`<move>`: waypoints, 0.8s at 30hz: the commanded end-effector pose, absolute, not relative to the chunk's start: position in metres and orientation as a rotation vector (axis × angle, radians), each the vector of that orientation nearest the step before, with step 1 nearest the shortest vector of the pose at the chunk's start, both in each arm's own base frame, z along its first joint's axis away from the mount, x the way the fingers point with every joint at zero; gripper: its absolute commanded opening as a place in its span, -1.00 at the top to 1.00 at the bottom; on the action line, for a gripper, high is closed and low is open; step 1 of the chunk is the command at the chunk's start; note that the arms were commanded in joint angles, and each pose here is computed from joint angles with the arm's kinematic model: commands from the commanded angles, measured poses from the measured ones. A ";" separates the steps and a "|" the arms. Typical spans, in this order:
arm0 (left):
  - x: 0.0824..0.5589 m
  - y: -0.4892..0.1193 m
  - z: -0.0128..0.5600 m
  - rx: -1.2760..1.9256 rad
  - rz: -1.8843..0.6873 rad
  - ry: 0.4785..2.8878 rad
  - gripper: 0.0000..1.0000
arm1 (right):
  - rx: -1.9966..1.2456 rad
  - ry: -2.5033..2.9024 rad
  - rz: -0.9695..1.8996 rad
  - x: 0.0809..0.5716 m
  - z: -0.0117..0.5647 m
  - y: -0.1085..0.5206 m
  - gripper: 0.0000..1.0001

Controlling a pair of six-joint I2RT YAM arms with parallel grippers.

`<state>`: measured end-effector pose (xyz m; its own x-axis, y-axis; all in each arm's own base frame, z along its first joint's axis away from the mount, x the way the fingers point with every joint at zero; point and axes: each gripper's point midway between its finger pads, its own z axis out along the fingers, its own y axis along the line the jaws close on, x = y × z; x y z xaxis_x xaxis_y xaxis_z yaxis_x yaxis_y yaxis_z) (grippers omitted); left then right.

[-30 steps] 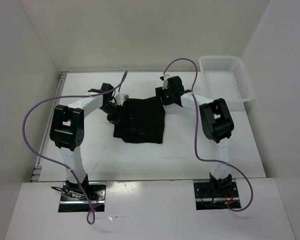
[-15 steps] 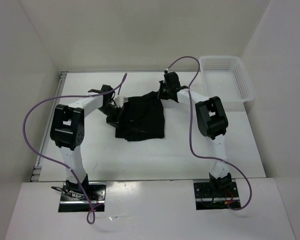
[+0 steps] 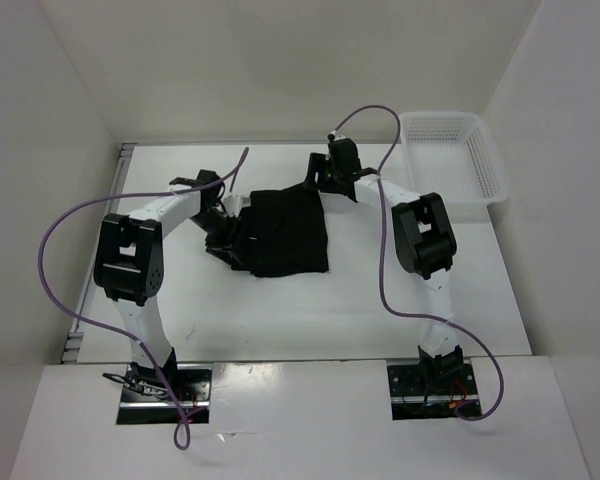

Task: Fold and stack the shorts
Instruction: Fold the shorts

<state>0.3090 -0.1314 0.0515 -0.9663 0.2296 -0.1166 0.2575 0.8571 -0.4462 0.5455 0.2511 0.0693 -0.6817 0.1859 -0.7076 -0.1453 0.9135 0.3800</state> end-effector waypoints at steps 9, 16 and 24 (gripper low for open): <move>0.435 -0.126 0.141 0.414 -0.559 2.503 -0.53 | -0.527 2.245 0.541 0.446 0.116 0.228 -0.52; 0.493 -0.119 0.095 0.384 -0.455 2.534 -0.56 | -0.715 2.410 0.620 0.346 0.064 0.217 -0.52; 0.498 -0.122 0.072 0.389 -0.440 2.551 0.06 | -0.728 2.424 0.693 0.327 0.050 0.238 -0.47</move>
